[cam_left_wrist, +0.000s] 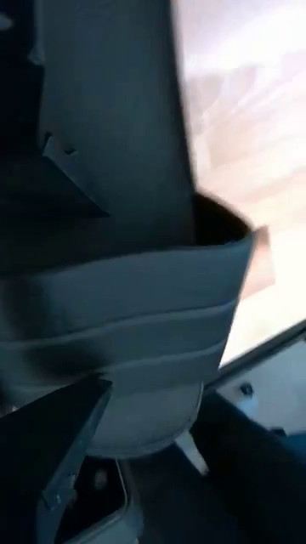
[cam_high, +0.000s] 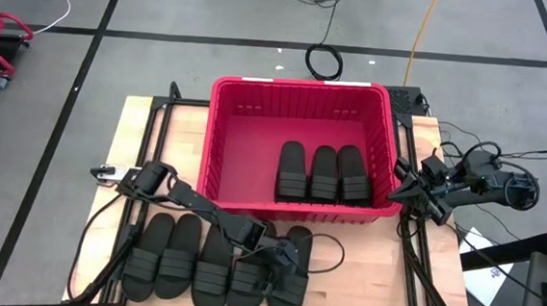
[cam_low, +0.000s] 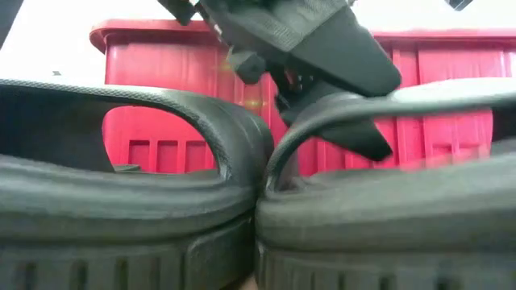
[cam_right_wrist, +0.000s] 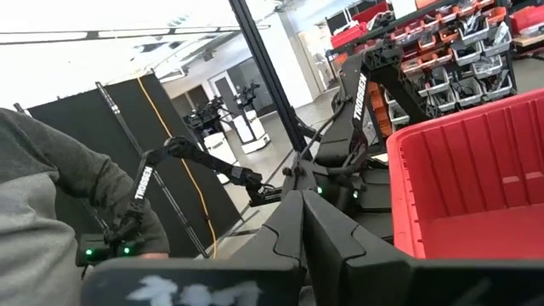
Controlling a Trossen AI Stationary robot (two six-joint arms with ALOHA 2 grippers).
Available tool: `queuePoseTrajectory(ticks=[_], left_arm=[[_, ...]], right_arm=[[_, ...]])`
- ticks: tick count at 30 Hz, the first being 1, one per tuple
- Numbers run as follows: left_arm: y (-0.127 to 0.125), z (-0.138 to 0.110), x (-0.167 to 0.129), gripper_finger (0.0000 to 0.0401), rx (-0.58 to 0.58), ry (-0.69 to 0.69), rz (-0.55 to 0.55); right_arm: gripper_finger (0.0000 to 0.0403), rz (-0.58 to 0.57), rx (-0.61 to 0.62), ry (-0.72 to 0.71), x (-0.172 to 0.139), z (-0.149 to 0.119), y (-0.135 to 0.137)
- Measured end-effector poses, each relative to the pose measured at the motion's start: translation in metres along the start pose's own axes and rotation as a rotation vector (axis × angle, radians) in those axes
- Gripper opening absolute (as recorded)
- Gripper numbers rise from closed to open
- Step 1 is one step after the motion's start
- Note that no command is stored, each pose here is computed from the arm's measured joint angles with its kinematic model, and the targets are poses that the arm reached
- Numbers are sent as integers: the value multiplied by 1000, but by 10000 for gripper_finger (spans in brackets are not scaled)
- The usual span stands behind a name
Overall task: Pick and place slides into bin
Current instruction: Put the black slide into the red bin
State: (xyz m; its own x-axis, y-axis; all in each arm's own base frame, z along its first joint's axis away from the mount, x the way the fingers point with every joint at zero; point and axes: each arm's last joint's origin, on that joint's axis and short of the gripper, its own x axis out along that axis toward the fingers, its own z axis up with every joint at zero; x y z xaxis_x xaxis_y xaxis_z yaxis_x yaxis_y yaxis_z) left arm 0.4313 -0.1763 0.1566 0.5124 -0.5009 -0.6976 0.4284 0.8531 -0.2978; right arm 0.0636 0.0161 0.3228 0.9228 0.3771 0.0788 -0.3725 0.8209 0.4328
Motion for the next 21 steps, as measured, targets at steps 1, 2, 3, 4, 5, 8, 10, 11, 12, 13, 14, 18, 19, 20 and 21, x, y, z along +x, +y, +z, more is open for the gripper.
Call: queuePoseTrajectory(ticks=[1, 2, 3, 4, 5, 8, 10, 11, 12, 13, 14, 18, 19, 20, 21], left_arm=[[0, 0, 1, 324, -16, 0, -19], [-1, 0, 1, 324, -25, -4, -28], [-2, 2, 0, 324, -26, -16, -37], [-2, 3, 0, 323, -28, -25, -46], [-3, 4, -1, 321, -32, -26, -58], [-4, 5, -4, 295, -50, -27, -101], [-3, 5, -4, 261, -54, -24, -102], [-3, 5, -4, 238, -55, -23, -102], [-2, 5, -4, 211, -55, -24, -103], [-2, 5, -4, 181, -55, -26, -110], [-1, 6, -4, 148, -55, -28, -124], [-1, 9, -6, 23, -36, -45, -203], [0, 10, -7, 17, -32, -48, -235], [1, 12, -10, 17, -23, -51, -265], [1, 14, -15, 17, -14, -56, -277]], right_arm=[[0, 2, 4, -1, 0, 0, 0], [0, 5, 8, 1, 0, 0, 0], [0, 11, 9, 4, 0, 0, 0], [0, 15, 9, 5, 0, 0, 0], [0, 15, 9, 6, 0, 0, 0], [0, 16, 1, 6, 0, 0, 1], [0, 16, -4, 6, 0, 0, 1], [0, 16, -7, 5, 0, 0, 1], [0, 16, -8, 6, 0, 0, 1], [0, 16, -8, 5, 0, 0, 1], [0, 16, -10, 5, 0, 0, 1], [0, 16, -13, 6, 0, 0, 1], [0, 16, -14, 6, 0, 0, 1], [0, 16, -14, 5, 0, 0, 1], [0, 16, -14, 5, 0, 0, 1]])
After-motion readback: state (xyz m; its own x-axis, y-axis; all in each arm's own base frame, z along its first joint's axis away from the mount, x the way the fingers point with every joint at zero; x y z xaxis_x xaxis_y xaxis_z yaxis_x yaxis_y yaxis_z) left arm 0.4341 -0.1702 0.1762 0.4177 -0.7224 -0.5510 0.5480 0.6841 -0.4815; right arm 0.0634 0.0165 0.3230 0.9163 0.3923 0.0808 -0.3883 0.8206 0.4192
